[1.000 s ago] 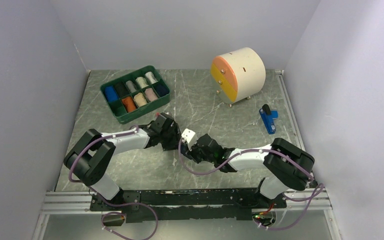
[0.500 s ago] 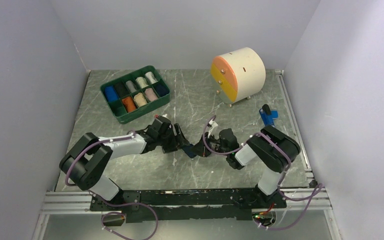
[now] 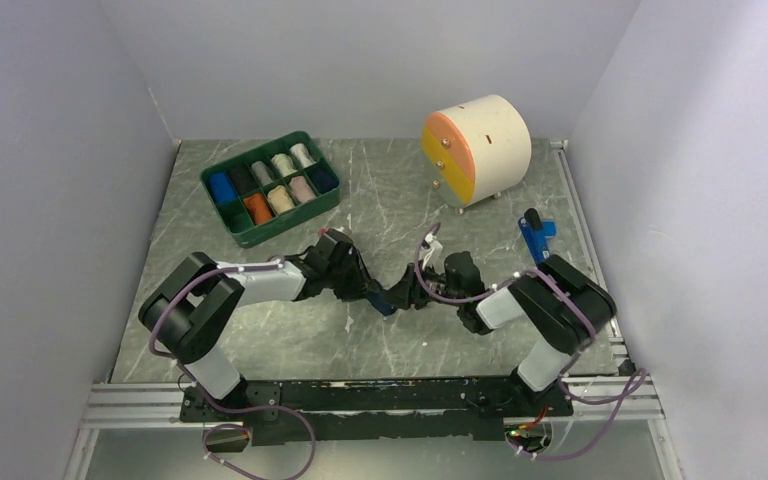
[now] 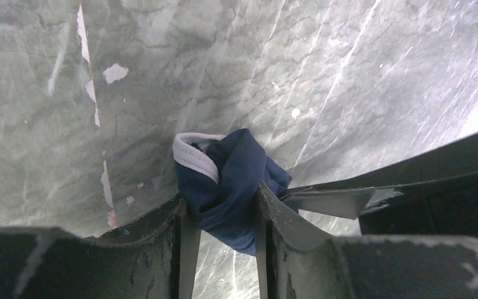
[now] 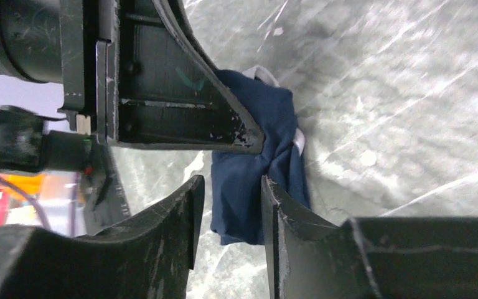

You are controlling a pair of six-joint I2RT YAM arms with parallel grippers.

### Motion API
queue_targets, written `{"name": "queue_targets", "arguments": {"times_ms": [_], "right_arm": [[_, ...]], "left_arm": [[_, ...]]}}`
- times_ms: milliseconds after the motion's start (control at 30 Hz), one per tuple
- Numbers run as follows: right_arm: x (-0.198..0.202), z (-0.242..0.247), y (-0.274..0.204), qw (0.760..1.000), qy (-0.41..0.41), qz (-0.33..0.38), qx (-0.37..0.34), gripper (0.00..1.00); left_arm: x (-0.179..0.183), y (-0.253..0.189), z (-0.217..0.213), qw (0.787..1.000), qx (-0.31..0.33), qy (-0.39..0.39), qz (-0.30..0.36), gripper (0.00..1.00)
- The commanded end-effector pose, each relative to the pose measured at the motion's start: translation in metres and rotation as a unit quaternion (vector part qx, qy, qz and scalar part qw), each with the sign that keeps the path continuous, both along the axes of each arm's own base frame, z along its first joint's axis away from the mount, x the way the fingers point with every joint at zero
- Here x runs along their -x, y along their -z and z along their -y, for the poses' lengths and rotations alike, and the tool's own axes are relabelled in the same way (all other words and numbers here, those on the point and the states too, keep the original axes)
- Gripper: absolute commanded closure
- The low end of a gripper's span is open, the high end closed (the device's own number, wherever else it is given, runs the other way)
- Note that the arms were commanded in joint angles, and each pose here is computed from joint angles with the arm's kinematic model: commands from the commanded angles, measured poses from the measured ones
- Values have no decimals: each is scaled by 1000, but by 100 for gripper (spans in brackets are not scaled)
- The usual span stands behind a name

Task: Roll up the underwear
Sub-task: Roll the underwear to the center of the board.

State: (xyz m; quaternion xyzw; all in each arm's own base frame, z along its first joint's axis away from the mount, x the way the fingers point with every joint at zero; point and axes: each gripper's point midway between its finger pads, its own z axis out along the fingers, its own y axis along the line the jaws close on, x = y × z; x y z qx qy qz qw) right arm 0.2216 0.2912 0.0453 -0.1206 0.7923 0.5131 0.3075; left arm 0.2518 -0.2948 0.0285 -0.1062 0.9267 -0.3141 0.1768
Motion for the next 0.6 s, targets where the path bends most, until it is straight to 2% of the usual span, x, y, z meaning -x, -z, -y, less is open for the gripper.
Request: {"name": "queue_targets", "arguments": {"times_ms": [0, 133, 233, 467, 567], "right_arm": [[-10, 10, 6, 988, -10, 68, 136, 56], [-16, 11, -6, 960, -14, 160, 231, 55], [-13, 4, -12, 945, -24, 195, 260, 54], [-1, -8, 6, 928, -46, 203, 308, 59], [-3, -1, 14, 924, -30, 199, 325, 63]], "left_arm": [[0, 15, -9, 999, -40, -9, -17, 62], [0, 15, -10, 999, -42, -14, -18, 62], [0, 15, -10, 999, -46, -13, -21, 61], [-1, 13, -7, 999, -40, -13, -22, 61], [0, 13, -6, 999, -38, -12, -24, 60]]}}
